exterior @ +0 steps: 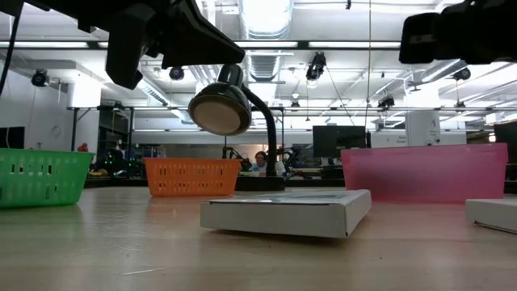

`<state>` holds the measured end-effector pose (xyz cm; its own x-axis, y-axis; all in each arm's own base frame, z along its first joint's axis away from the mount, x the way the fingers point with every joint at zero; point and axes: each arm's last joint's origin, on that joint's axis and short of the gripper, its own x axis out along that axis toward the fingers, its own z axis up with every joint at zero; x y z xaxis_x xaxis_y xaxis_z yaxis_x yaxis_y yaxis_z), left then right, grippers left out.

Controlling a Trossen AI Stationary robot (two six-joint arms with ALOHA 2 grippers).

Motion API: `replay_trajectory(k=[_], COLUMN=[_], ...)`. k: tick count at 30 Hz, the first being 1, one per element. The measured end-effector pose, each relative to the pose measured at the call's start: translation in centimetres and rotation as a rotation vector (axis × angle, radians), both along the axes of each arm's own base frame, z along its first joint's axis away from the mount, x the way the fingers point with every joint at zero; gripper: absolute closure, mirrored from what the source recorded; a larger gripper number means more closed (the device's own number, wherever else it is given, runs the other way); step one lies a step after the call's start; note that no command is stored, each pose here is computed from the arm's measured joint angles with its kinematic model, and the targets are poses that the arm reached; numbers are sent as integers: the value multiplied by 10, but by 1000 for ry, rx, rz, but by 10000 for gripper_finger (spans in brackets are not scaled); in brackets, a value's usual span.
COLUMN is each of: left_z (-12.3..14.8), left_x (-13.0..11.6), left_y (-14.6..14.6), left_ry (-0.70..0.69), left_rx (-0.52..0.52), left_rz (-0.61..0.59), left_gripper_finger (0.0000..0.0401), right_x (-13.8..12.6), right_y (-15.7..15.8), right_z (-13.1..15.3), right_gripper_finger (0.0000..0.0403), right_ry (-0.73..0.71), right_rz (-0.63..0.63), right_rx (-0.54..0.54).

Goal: Pick and place items into bin
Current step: Put the left card reader box into the orange bin

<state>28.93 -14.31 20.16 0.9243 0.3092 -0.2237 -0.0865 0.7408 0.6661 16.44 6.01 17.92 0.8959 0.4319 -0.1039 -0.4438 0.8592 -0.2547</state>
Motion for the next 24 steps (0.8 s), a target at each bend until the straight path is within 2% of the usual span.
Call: replay_trajectory(k=[3, 6, 14, 19, 24], left_z=[0, 1, 1, 0, 0], left_x=[0, 0, 0, 0, 0], left_y=[0, 0, 0, 0, 0], left_ry=[-4, -6, -5, -3, -1], left_rx=[-2, -3, -3, -2, -1], left_rz=[1, 1, 0, -1, -1], left_gripper_finger=[400, 400, 400, 400, 400], right_x=[9, 23, 69, 92, 105], right_y=[2, 7, 22, 21, 21], right_z=[0, -2, -18, -25, -35], right_gripper_finger=[387, 393, 388, 347, 269], right_ry=[56, 118, 216, 306, 491], right_rz=[-26, -33, -15, -53, -29], right_rx=[44, 36, -99, -83, -88])
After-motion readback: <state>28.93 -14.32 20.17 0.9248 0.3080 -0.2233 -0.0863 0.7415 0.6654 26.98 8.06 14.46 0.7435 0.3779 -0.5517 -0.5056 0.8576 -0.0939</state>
